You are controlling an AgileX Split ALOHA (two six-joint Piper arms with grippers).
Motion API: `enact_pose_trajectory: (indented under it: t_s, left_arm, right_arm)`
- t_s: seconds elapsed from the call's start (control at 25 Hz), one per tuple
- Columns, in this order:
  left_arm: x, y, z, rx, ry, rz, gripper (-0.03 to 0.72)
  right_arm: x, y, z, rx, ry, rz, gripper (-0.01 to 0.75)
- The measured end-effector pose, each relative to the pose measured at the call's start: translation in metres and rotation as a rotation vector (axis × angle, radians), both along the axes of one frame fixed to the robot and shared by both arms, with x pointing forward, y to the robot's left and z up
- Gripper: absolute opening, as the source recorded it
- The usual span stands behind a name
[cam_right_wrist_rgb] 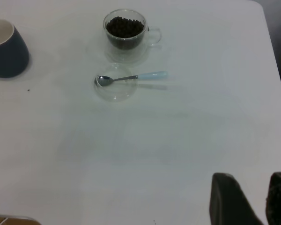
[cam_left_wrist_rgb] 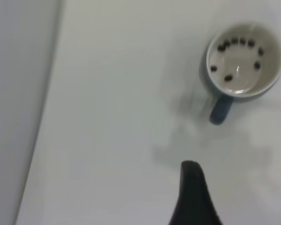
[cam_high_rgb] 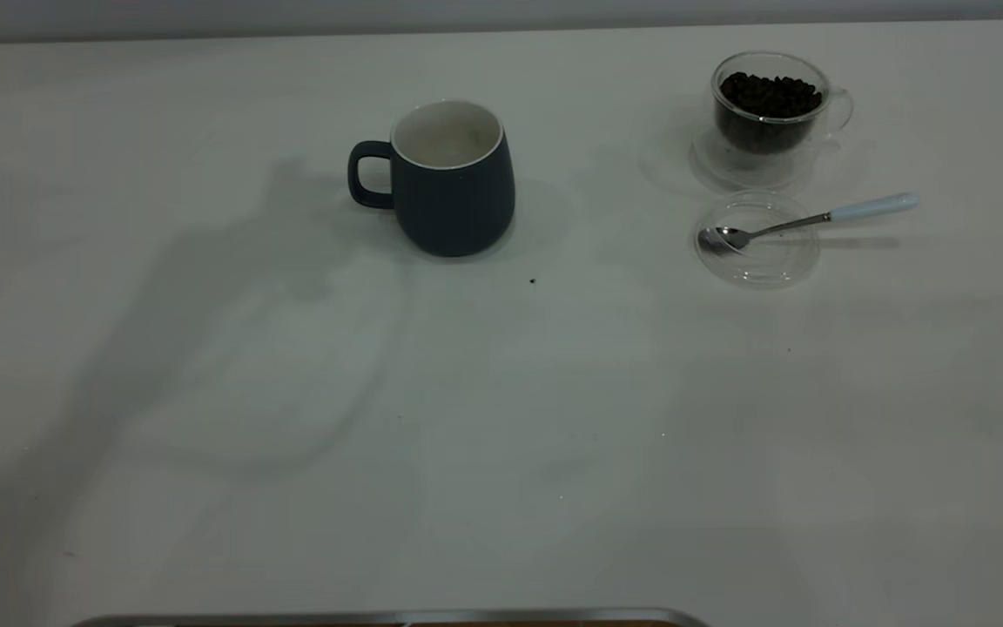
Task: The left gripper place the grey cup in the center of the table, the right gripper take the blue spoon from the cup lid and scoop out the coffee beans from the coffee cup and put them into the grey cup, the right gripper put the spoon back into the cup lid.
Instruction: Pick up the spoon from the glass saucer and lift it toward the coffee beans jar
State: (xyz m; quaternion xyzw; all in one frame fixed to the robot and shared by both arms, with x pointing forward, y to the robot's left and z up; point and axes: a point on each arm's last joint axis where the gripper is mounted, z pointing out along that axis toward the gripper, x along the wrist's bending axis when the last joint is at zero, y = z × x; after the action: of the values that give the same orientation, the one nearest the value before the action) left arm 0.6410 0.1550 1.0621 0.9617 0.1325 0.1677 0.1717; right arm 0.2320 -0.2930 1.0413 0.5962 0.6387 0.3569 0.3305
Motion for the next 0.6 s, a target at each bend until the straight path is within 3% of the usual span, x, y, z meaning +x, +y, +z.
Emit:
enact_pose_trajectory:
  t_s: [0.28,0.6]
  left_arm:
    - [-0.081,0.026,0.107,-0.155,0.043,0.271,0.588]
    - [-0.154,0.052,0.160,-0.331,0.026,0.558,0.588]
  right_arm:
    - [0.000,0.000,0.000,0.000,0.000,0.000,0.238]
    - [0.000,0.000,0.000,0.000,0.000,0.000,0.238]
